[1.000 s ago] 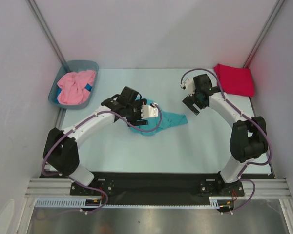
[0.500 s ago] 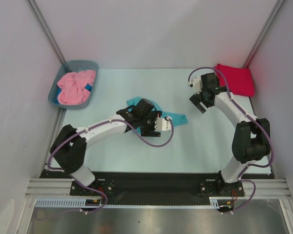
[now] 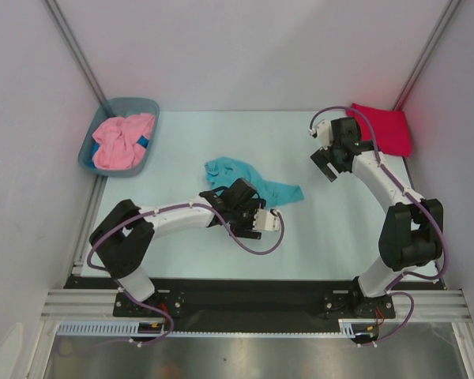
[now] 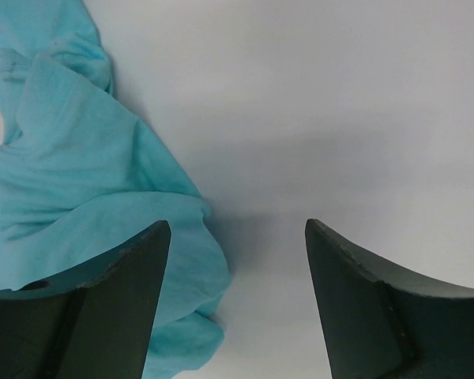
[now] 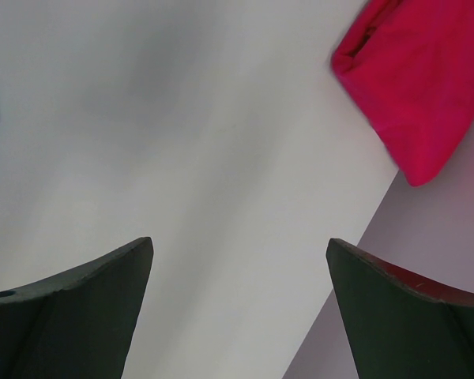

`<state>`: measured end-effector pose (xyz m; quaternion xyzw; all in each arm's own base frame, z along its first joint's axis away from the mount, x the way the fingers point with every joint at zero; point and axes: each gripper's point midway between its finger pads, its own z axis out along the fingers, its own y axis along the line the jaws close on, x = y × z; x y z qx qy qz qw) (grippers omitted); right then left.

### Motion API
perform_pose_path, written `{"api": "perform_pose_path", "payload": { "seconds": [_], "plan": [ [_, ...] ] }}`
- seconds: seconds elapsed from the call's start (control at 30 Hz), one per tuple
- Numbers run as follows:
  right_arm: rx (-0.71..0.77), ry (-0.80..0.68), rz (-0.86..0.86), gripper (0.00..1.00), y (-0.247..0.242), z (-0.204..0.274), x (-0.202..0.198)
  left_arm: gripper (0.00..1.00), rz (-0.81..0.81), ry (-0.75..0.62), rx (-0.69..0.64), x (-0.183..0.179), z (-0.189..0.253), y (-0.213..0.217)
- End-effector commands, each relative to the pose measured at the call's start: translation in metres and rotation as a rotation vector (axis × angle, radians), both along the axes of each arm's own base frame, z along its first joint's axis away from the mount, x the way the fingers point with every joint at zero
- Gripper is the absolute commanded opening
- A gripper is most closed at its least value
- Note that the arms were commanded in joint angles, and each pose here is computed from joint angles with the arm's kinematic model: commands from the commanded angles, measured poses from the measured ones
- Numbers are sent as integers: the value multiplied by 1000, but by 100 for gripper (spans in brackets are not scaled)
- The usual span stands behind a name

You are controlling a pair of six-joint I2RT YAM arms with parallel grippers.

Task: Fold and stack the t-shirts
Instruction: Flatten the tshirt out

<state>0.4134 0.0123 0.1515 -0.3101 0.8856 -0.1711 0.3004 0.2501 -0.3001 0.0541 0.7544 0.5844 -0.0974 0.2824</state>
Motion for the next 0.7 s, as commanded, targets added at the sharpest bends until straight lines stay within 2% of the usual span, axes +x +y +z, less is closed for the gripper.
{"api": "perform_pose_path", "payload": {
  "seconds": [0.0,0.03,0.1,0.13,0.2,0.3,0.33,0.37,0.5,0.6,0.67],
  "plan": [
    [28,-64,-22,100,0,22,1,74,57,-73,-15,19,-6,-6],
    [31,-64,-22,100,1,22,0,69,77,-101,-13,28,-7,-7],
    [30,-62,-20,100,1,23,0,66,128,-118,8,40,-11,-7],
    [30,-62,-19,100,1,23,0,58,143,-130,3,45,-11,-8],
    [27,-63,-25,100,0,23,0,49,169,-153,-5,51,-8,-8],
    [34,-63,-26,100,1,23,0,24,175,-187,-10,57,-5,-8],
    [36,-62,-26,100,1,22,0,3,173,-194,-13,58,-2,-8],
    [33,-59,-26,100,1,21,-1,0,171,-201,-17,59,0,-8],
    [38,-43,-29,100,2,13,-3,0,198,-273,-42,71,29,-4],
    [41,-40,-26,100,4,9,-3,0,289,-372,-91,94,75,3],
    [46,-39,-28,100,6,7,-2,0,445,-496,-131,120,114,18]
  ]
}}
